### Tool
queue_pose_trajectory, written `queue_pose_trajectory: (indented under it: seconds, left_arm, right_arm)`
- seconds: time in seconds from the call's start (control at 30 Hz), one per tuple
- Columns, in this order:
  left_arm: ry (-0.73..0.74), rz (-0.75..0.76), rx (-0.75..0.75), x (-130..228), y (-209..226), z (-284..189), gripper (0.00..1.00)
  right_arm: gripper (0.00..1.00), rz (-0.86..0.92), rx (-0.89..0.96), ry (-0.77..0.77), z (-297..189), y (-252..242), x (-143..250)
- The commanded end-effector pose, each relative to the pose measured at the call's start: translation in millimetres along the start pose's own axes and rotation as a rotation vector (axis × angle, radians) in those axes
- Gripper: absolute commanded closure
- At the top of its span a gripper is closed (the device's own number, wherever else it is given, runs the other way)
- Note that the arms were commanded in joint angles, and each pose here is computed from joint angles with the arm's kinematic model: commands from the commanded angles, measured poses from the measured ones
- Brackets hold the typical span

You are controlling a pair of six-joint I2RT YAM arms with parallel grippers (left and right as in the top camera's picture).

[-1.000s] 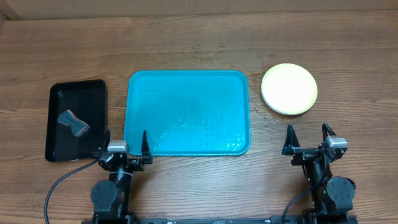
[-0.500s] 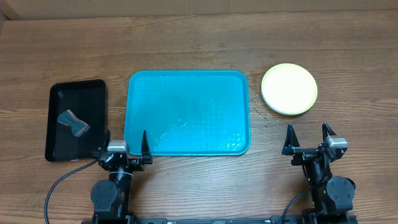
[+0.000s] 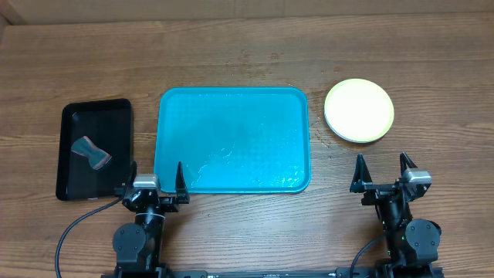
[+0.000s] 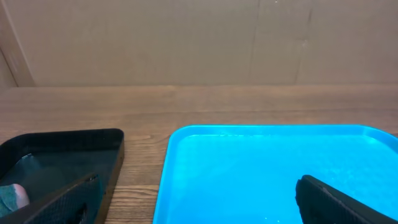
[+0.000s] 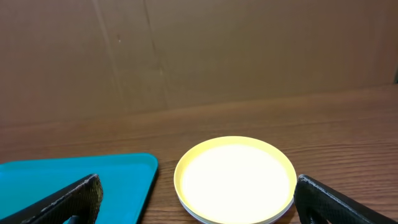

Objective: Clean dirty plates on tray and stack at the side

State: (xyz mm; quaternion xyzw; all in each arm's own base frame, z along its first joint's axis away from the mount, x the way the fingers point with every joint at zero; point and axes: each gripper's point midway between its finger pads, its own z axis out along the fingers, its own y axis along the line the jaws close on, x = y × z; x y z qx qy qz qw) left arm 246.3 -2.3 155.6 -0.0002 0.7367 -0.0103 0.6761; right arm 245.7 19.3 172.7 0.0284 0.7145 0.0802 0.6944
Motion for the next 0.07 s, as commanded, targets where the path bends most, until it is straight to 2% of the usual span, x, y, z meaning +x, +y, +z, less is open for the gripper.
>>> queue_pose_trajectory:
  seconds: [0.0,0.03]
  left_arm:
    - [-0.009,0.030,-0.001,-0.3,-0.1,-0.2,0.01]
    - [-0.009,0.030,-0.001,-0.3,-0.1,-0.2,0.00]
  right_arm:
    - [0.00,-0.003,0.001,-0.003,0.1,-0.3,2.0]
    - [0.00,-0.003,0.001,-0.003,0.1,-0.3,2.0]
